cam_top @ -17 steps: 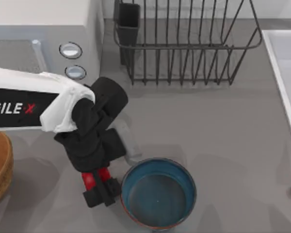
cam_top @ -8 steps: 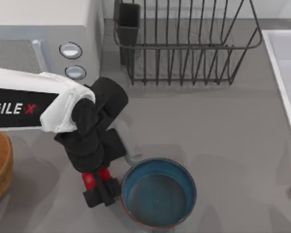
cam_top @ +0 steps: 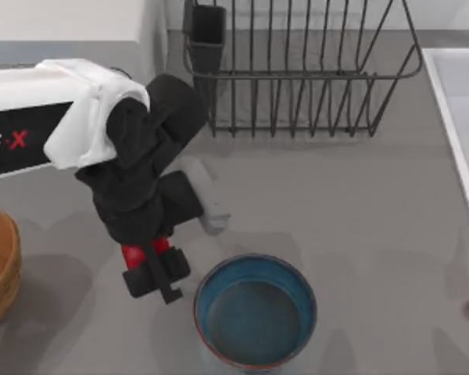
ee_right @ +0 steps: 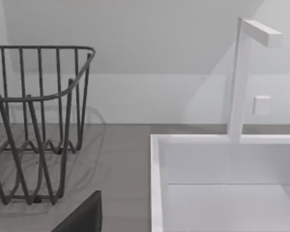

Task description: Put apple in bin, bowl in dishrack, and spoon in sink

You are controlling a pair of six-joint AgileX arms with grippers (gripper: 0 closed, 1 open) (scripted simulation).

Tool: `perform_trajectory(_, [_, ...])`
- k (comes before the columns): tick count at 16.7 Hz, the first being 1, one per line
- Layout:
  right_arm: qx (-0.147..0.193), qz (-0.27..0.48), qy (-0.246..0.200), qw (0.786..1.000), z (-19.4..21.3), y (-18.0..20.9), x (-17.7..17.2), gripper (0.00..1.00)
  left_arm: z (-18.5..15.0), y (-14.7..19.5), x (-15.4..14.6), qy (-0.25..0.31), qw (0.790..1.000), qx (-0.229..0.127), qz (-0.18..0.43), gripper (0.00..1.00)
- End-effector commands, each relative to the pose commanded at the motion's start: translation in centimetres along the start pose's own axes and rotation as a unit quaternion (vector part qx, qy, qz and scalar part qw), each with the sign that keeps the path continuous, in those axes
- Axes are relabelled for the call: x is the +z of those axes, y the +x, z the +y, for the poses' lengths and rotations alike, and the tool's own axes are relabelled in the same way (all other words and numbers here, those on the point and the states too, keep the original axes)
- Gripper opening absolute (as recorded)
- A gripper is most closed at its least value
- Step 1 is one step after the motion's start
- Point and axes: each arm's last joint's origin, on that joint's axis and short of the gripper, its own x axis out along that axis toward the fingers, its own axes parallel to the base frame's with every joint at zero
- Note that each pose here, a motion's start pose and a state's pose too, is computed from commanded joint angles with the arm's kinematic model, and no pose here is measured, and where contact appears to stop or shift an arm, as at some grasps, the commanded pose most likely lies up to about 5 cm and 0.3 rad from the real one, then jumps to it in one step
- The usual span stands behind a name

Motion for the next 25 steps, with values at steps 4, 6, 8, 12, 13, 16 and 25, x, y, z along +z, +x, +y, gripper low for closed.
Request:
perform_trajectory(4, [0.000, 0.000, 0.000, 1.000, 0.0, 0.0, 0.0, 1.00, -0.1, -3.6, -0.2, -0.001, 1.000, 0.003, -0.006, 0.00])
perform_trajectory(6, [0.000, 0.000, 0.000, 1.000, 0.0, 0.0, 0.0, 1.00, -0.1, -3.8, -0.3, -0.001, 1.000, 0.004, -0.007, 0.00])
perform_trajectory(8, [0.000, 0.000, 0.000, 1.000, 0.0, 0.0, 0.0, 1.00, 0.0, -3.6, -0.3, -0.001, 1.000, 0.003, -0.005, 0.00])
perform_trajectory(12, [0.000, 0.000, 0.000, 1.000, 0.0, 0.0, 0.0, 1.00, 0.6, -3.7, -0.6, 0.020, 1.000, 0.007, 0.004, 0.00])
perform_trajectory(13, [0.000, 0.000, 0.000, 1.000, 0.0, 0.0, 0.0, 1.00, 1.0, -3.8, -0.9, 0.033, 0.999, 0.010, 0.011, 0.00])
perform_trajectory(16, [0.000, 0.000, 0.000, 1.000, 0.0, 0.0, 0.0, 1.00, 2.4, -4.0, -2.1, 0.100, 0.994, 0.016, 0.039, 0.00])
perform_trajectory(25, [0.000, 0.000, 0.000, 1.000, 0.0, 0.0, 0.0, 1.00, 5.2, -4.2, -6.9, 0.486, 0.853, -0.064, 0.180, 0.00])
